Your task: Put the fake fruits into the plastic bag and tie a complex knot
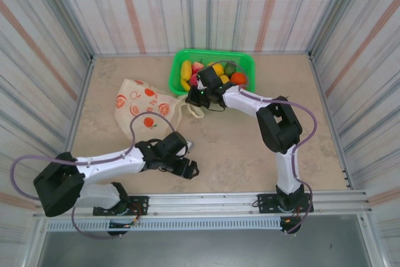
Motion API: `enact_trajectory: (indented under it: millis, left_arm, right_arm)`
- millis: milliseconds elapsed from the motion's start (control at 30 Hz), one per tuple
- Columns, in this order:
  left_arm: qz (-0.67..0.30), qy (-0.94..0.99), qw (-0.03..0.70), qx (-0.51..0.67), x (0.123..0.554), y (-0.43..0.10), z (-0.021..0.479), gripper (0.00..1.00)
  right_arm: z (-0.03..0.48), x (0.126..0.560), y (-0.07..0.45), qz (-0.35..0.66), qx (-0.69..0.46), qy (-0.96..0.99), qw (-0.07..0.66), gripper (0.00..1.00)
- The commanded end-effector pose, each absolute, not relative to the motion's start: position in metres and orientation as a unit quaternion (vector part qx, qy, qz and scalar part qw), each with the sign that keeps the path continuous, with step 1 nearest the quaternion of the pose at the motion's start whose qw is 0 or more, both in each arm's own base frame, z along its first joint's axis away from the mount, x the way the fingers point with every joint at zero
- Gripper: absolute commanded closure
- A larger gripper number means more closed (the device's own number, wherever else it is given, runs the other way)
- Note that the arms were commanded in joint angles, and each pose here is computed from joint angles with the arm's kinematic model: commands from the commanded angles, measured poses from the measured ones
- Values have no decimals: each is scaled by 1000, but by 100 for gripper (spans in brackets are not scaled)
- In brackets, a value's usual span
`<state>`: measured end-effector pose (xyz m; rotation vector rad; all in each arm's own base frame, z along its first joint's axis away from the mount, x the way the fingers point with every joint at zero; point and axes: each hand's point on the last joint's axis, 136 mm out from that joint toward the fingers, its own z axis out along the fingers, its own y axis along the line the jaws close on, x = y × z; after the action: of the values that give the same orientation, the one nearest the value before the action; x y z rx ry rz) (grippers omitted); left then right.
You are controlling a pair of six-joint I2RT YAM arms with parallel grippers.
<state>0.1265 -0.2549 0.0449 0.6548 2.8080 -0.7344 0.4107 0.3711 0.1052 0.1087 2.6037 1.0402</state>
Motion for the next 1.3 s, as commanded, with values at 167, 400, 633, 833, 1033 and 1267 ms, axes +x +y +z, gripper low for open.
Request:
enact_trajectory:
  millis: [167,400,633,833,1033,1267]
  left_arm:
    - [-291,917,23,273,117,-289,35,23]
    - [-296,908,1,297,114,-299,30,80]
    - [-262,916,58,297,125,-279,55,100]
    - [-244,906,206,279,143,-240,153,100]
    - [-225,905,320,169,167,-162,249,100]
    - [-223,882,406,82,179,-109,340,100]
  right_arm:
    - [110,404,367,378,30,912,158,100]
    - [100,402,362,380,40,912,149,100]
    - [108,408,339,375,53,912,158,100]
    - [153,412,315,379,22,906,187,100]
    - [193,397,301,354,-35,909,218,100]
    - [250,362,300,365,-68,899,233,100]
